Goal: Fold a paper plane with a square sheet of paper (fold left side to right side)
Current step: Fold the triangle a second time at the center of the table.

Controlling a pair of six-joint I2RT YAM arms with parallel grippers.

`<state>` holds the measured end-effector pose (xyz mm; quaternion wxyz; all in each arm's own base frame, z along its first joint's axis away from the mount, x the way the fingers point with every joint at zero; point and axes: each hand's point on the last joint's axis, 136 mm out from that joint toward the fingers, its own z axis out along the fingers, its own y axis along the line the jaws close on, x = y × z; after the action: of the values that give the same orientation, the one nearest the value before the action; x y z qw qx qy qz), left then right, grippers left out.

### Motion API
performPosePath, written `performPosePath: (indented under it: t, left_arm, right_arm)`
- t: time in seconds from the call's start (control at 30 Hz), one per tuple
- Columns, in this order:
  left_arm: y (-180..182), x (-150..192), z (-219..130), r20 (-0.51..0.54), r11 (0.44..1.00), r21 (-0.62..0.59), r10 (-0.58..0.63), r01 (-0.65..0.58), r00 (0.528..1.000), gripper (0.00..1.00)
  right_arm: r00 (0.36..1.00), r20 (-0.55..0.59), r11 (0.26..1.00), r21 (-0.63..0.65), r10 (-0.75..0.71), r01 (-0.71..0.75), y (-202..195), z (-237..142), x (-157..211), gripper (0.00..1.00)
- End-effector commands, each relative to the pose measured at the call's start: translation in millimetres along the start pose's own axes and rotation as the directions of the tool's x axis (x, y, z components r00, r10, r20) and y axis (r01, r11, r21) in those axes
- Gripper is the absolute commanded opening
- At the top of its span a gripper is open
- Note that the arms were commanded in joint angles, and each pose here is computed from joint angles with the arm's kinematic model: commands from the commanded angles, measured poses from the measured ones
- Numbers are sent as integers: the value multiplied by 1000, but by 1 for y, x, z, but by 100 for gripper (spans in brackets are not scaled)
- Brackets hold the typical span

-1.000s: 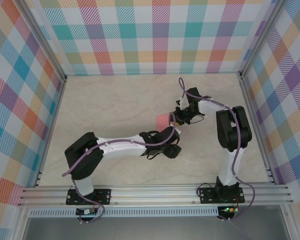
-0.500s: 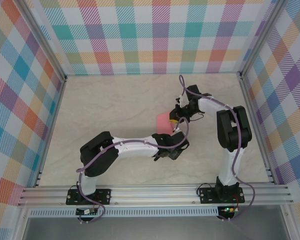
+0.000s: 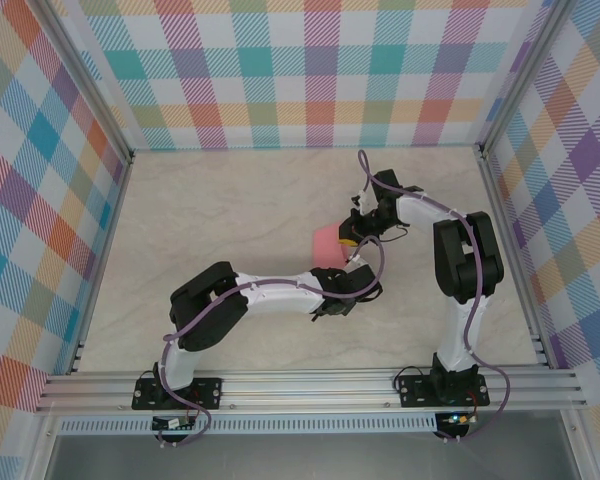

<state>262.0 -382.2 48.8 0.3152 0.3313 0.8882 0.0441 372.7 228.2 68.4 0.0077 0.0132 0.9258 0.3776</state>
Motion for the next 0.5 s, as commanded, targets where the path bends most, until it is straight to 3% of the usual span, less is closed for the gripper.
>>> performPosePath:
  t: [0.0, 0.2, 0.33, 0.47]
  left_arm:
    - [-5, -9, -7, 31, 999, -19, 27, -27, 999, 35]
    - [-10, -11, -11, 44, 1000, 9, 23, -24, 999, 14]
    - [-11, -10, -12, 44, 1000, 21, 12, -13, 999, 7]
    - [-10, -9, -15, 47, 1000, 29, -8, 6, 999, 4]
  right_arm:
    - [1000, -18, 1000, -15, 12, -12, 7, -1, 2, 10]
    - [1000, -16, 1000, -3, 8, -8, 6, -2, 0, 12]
    - [1000, -7, 1000, 2, -2, 2, 8, -4, -2, 16]
    - [999, 33, 1000, 20, -24, 24, 13, -14, -9, 26]
